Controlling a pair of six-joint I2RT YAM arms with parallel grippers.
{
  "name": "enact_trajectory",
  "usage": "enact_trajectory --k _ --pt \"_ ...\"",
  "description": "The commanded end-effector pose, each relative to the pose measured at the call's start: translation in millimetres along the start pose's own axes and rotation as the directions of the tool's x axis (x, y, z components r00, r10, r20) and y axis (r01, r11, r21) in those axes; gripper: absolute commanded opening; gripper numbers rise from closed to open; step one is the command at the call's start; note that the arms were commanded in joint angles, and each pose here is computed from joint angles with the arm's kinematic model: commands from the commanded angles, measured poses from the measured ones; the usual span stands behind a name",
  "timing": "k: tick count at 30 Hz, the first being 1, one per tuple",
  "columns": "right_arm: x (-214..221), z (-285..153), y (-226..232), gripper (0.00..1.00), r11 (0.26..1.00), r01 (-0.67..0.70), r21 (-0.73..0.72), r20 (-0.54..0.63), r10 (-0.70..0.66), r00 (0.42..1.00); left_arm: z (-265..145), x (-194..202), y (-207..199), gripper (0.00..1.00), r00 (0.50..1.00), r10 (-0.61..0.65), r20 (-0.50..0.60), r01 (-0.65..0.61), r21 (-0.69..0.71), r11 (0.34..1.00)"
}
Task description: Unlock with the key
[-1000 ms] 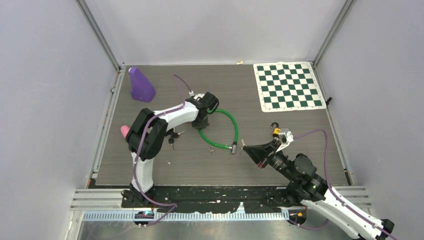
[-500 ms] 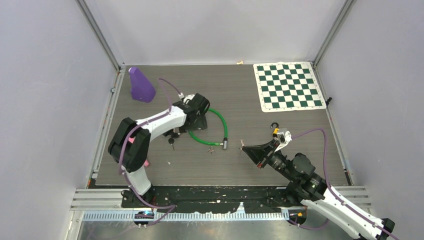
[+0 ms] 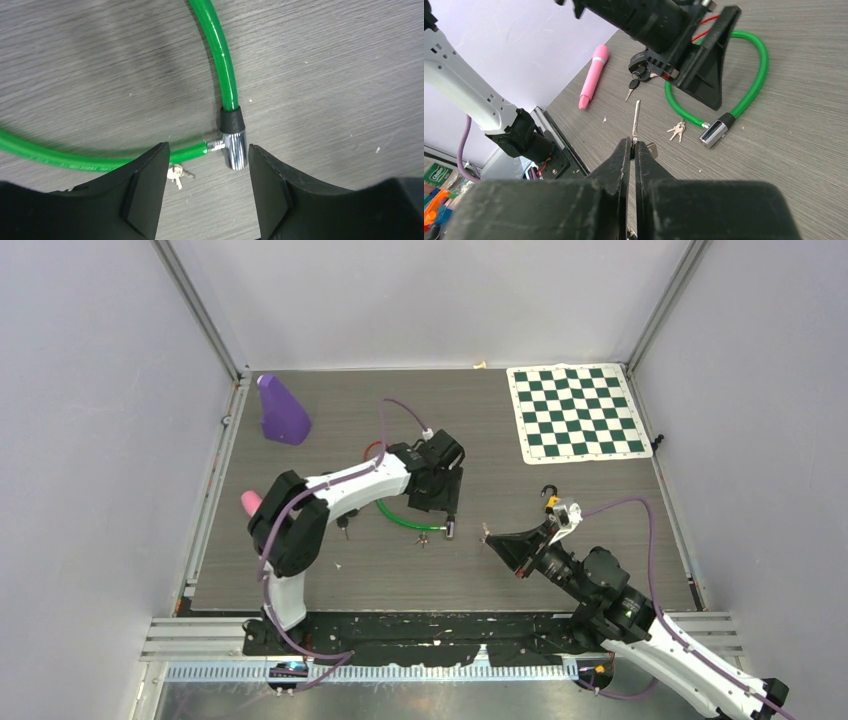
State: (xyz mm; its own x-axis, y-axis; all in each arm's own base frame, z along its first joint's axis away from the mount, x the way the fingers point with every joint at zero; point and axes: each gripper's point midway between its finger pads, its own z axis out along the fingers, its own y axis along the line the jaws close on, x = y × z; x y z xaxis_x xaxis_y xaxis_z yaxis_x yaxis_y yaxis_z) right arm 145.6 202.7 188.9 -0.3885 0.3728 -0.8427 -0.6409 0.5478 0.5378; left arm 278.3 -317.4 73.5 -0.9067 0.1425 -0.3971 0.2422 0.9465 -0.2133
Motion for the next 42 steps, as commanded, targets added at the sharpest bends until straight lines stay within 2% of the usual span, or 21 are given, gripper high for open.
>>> enact_trajectory --k 1,7,12,15,20,25,31,33,34,42 --pt "-23 -4 10 0.06 0.999 -0.03 -0.01 0.062 0.031 0.998 14 5 -22 0.61 0.996 0.063 -0.07 -0.059 0.059 0.996" --pt "-22 -5 9 0.05 0.999 -0.04 -0.002 0.059 0.04 0.997 33 10 -30 0.51 0.987 0.102 -0.122 -0.098 0.045 0.994" --pt "-21 -5 7 0.06 0.999 -0.046 0.009 0.053 0.046 0.998 46 38 -25 0.39 0.974 0.054 -0.222 -0.056 -0.003 0.998" --pt "-18 -4 4 0.05 0.998 -0.052 0.018 0.048 0.051 0.998 49 47 -28 0.28 0.968 0.026 -0.251 -0.024 0.008 1.0" --pt "-11 -1 2 0.06 0.998 -0.054 0.033 0.015 0.054 0.998 38 33 -33 0.01 0.978 -0.026 -0.205 0.029 0.013 0.999" --pt "6 6 -4 0.05 0.995 -0.062 0.072 -0.071 0.067 0.995 3 -4 -46 0.0 0.976 -0.185 -0.116 0.198 0.109 0.974" --pt "20 19 -6 0.05 0.991 -0.103 0.085 -0.122 0.113 0.986 -35 -35 -55 0.0 0.92 -0.38 -0.094 0.391 0.287 0.875" --pt "24 24 -3 0.05 0.988 -0.137 0.069 -0.129 0.145 0.981 -42 -39 -56 0.0 0.909 -0.407 -0.094 0.414 0.321 0.851" --pt "30 25 0 0.05 0.988 -0.147 0.053 -0.156 0.154 0.976 -45 -40 -56 0.0 0.908 -0.409 -0.093 0.416 0.33 0.848" --pt "27 42 4 0.05 0.968 -0.248 -0.034 -0.145 0.241 0.96 -56 -39 -57 0.0 0.904 -0.422 -0.075 0.418 0.367 0.831"
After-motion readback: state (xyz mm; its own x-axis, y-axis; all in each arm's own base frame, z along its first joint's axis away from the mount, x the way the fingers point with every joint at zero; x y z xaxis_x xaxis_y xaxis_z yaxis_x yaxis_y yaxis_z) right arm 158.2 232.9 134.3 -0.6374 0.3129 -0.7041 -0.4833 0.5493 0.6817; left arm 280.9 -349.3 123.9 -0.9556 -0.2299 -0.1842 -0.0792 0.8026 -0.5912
